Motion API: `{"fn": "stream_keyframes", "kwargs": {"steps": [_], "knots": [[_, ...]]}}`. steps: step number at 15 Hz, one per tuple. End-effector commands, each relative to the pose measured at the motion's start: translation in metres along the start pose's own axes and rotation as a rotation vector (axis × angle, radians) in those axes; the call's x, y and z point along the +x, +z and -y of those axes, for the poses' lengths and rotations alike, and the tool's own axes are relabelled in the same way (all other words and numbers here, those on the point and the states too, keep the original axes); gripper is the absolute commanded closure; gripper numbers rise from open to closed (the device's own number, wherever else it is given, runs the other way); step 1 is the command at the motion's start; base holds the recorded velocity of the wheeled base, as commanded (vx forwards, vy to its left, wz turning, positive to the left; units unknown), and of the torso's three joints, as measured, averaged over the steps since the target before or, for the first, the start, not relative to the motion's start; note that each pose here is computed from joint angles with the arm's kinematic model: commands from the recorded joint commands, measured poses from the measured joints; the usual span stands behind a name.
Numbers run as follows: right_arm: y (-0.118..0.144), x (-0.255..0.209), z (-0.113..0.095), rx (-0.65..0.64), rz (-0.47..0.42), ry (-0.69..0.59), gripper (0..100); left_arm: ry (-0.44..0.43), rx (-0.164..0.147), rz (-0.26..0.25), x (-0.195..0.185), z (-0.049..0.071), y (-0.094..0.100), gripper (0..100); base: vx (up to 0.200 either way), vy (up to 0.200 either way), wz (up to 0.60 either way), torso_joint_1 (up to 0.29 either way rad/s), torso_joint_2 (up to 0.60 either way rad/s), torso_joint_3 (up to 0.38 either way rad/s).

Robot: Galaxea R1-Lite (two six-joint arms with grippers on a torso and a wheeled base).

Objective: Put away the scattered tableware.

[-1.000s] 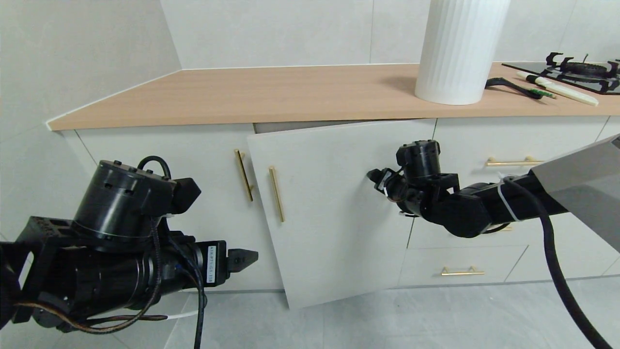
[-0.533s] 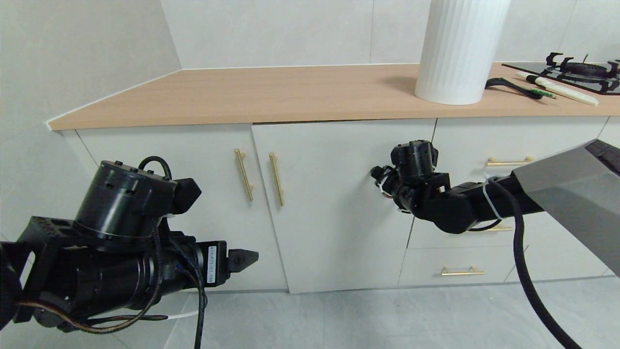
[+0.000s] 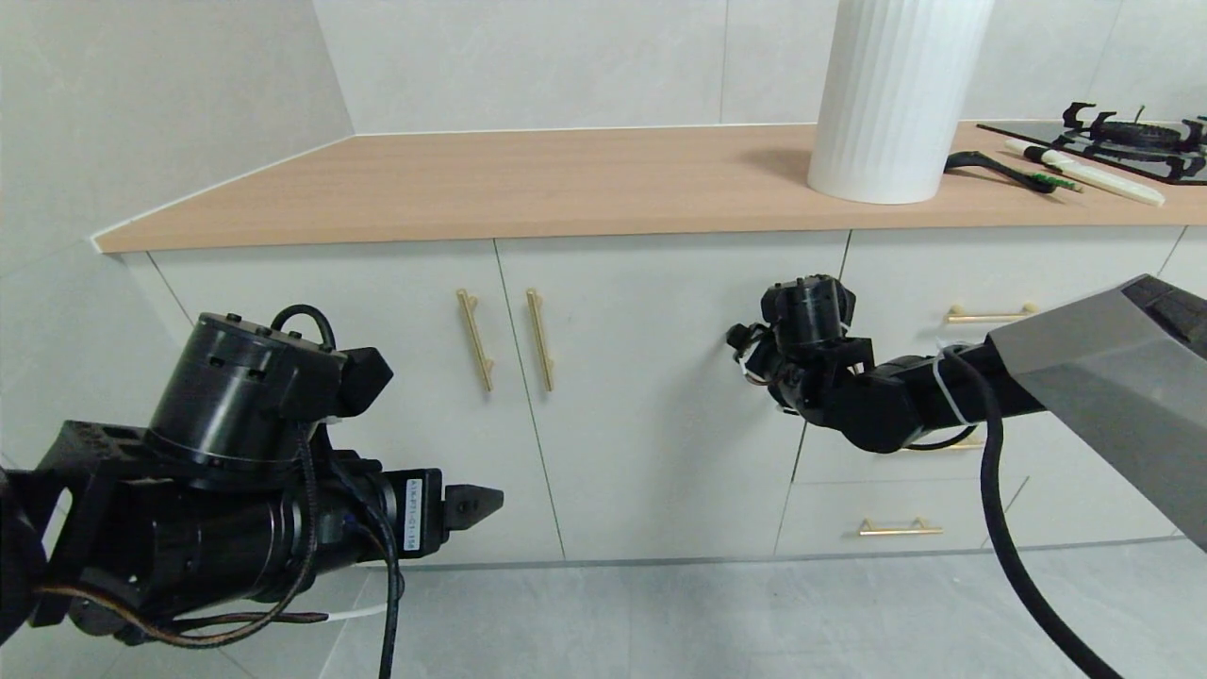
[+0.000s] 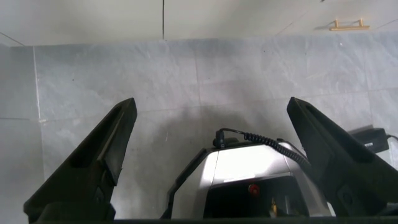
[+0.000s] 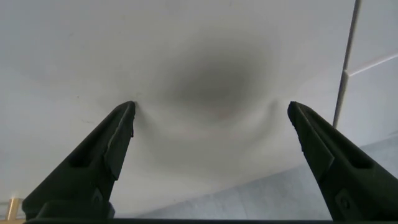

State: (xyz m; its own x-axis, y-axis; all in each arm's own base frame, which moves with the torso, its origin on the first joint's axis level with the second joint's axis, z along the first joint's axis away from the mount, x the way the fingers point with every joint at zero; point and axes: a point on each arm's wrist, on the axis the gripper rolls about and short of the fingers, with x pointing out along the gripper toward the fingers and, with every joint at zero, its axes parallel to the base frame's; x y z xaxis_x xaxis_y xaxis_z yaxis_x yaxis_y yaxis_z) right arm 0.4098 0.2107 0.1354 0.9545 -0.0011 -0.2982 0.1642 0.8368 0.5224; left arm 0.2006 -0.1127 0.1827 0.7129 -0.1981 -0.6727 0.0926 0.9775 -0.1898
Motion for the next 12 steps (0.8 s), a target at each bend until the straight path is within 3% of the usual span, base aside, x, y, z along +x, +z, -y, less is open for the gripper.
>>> {"fn": "stream_keyframes", "kwargs": {"steps": [1,4,6,9,11,12], "knots": [[0.005,-0.028,-0.003,-0.012,-0.071,0.07,0,0.0,-0.001,0.0,0.0,0.0,0.0,0,0.0,0.0,0.0,0.0,0.0,0.0],[0.014,-0.089,0.008,-0.041,-0.281,0.262,0,-0.001,-0.001,0.0,0.0,0.0,0.0,0,0.0,0.0,0.0,0.0,0.0,0.0],[0.022,-0.11,0.014,-0.076,-0.348,0.364,0,0.001,-0.001,-0.001,0.0,0.0,0.0,0,0.0,0.0,0.0,0.0,0.0,0.0],[0.025,-0.114,0.014,-0.101,-0.32,0.354,0,-0.001,-0.002,0.003,-0.001,0.0,0.0,0,0.0,0.0,0.0,0.0,0.0,0.0],[0.035,-0.125,0.017,-0.155,-0.239,0.312,0,-0.006,-0.004,0.021,-0.005,-0.001,0.001,0,0.0,0.0,0.0,0.0,0.0,0.0],[0.045,-0.139,0.02,-0.209,-0.179,0.292,0,-0.006,-0.005,0.054,-0.013,-0.002,0.004,0,0.0,0.0,0.0,0.0,0.0,0.0]]}}
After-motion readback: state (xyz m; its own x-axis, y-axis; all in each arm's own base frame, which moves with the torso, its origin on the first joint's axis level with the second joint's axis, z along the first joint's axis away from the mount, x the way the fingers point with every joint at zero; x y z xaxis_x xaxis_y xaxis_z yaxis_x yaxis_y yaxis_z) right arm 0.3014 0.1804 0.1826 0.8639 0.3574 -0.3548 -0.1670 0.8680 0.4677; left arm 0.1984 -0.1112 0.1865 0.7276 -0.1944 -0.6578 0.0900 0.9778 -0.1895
